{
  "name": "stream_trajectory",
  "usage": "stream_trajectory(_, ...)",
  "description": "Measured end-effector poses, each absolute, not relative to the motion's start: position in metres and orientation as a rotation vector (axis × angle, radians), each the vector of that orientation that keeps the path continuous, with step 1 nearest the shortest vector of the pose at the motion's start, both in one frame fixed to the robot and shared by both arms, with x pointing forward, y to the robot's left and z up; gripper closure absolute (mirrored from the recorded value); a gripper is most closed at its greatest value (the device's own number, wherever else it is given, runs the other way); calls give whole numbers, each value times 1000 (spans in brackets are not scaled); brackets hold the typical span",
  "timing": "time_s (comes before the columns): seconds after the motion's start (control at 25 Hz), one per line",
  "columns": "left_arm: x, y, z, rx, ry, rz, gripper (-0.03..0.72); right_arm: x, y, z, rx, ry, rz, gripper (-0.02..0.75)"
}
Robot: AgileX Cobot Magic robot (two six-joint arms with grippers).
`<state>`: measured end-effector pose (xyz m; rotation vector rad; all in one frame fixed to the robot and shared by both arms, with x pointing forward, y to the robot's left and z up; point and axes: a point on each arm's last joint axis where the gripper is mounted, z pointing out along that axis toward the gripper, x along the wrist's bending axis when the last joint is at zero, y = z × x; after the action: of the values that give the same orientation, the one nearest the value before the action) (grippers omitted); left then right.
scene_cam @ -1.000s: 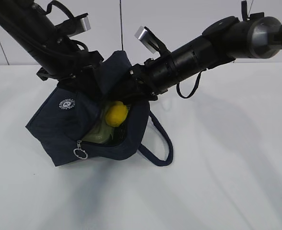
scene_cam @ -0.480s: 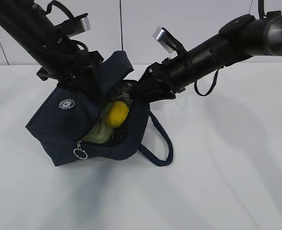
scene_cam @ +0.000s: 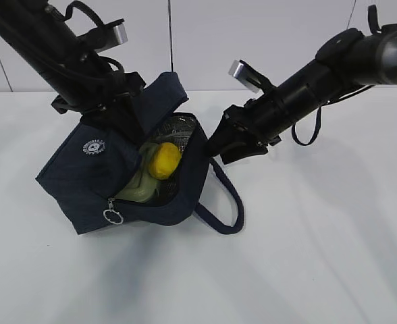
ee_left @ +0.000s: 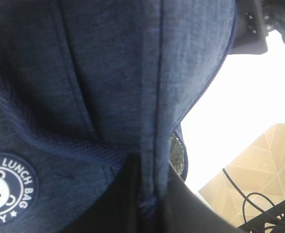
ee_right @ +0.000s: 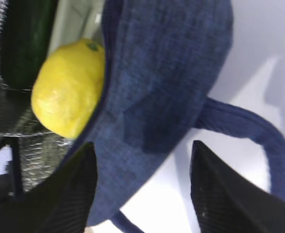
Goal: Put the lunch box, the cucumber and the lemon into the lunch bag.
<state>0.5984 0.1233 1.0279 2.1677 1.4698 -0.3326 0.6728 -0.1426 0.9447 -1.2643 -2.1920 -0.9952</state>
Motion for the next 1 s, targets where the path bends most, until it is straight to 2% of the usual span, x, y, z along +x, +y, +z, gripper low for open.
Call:
stream_trajectory(0.36, 598, 123, 1028, 2171, 1470, -338, 667, 676, -136, 917, -1299, -2001, -999, 276)
stream_trajectory(0.64, 598, 123, 1028, 2174, 1470, -342, 667, 671, -116, 896, -1281, -1928, -975, 293)
stream_trajectory(0.72, 598, 123, 1028, 2174, 1470, -342, 667, 669, -111, 895, -1273, -1924, -974, 352)
stream_trajectory(0.92, 597, 124, 1028, 2177, 1470, -343, 667, 670, -110, 897, -1274, -1904, -992, 643)
stream_trajectory(1.0, 597, 124, 1028, 2177, 1470, -344, 667, 670, -110, 897, -1272, -1907, -995, 704)
